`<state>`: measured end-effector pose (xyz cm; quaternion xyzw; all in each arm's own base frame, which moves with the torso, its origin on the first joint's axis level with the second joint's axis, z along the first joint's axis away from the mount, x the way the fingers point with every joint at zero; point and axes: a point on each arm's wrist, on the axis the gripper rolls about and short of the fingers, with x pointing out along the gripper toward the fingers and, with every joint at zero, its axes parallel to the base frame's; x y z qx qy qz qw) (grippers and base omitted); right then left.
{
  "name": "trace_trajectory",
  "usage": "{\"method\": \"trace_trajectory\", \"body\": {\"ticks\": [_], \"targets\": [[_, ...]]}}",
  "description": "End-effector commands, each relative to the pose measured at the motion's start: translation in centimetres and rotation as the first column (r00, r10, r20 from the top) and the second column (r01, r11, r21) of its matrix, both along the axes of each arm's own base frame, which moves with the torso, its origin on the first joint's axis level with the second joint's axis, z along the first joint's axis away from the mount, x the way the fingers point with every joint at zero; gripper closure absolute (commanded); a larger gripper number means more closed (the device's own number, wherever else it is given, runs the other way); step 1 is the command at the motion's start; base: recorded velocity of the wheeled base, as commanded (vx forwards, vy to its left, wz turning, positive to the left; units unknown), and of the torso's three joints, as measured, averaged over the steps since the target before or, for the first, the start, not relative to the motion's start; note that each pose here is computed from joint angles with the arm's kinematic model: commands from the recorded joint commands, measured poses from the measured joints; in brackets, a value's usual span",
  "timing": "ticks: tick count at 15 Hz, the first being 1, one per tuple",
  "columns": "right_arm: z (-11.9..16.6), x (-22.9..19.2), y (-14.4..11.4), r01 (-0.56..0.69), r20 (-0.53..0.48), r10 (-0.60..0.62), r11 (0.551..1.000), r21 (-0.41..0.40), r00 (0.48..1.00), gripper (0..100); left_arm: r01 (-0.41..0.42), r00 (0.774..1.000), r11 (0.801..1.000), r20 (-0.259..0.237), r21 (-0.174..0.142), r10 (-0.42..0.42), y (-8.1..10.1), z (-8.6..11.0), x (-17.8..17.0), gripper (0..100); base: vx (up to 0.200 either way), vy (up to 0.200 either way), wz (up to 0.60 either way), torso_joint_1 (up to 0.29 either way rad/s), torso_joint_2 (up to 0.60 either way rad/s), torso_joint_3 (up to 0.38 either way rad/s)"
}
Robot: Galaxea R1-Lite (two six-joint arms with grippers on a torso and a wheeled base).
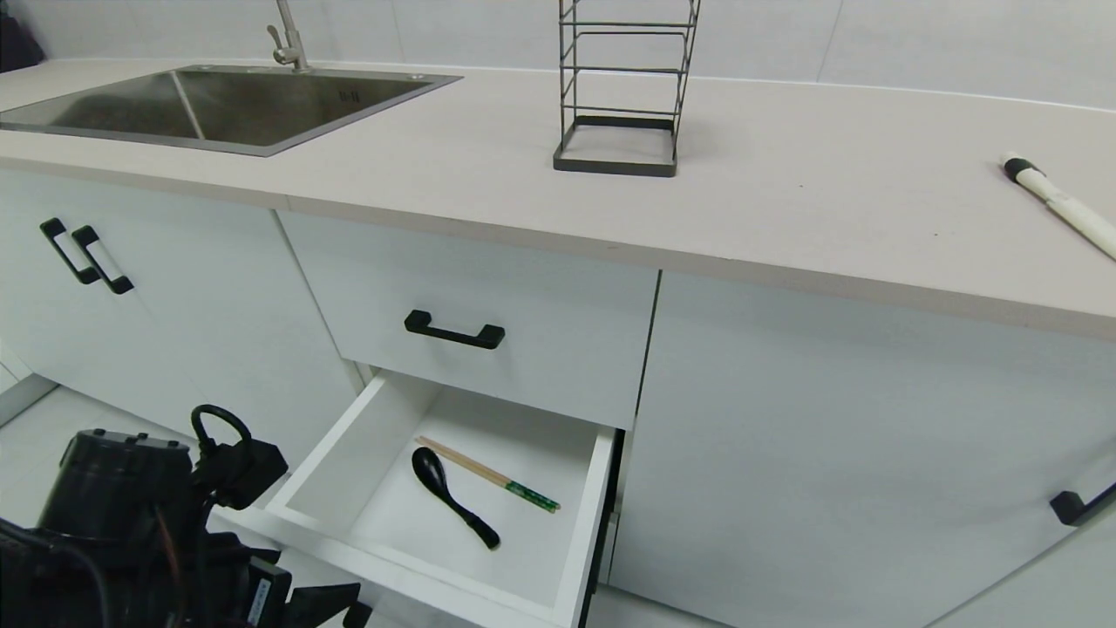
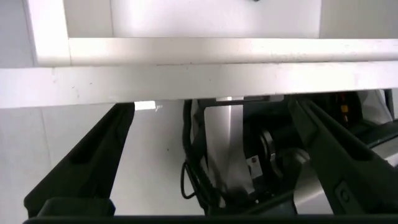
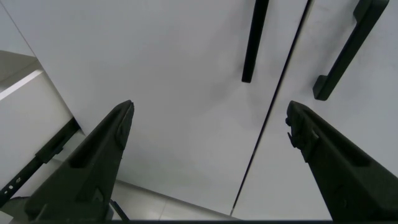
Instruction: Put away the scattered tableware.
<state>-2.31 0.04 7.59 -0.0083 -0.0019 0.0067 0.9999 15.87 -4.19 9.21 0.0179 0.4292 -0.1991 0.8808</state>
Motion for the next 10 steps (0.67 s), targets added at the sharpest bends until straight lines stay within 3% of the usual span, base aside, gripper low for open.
{"method": "trace_trajectory", "body": {"ticks": [1,10], "targets": [[0.0,0.0,0.0,0.000,-0.002,0.000,1.000,0.000,1.000,0,0.002,0.999,1.000,-0.039,0.009,-0.002,-0.2,-0.9,0.6,0,0.000,0.000,0.00,0.000,0.00,0.000],[0.0,0.0,0.0,0.000,-0.002,0.000,1.000,0.000,1.000,0,0.012,0.997,1.000,0.070,-0.015,-0.011,-1.1,-2.4,4.2,0,0.000,0.000,0.00,0.000,0.00,0.000]]}}
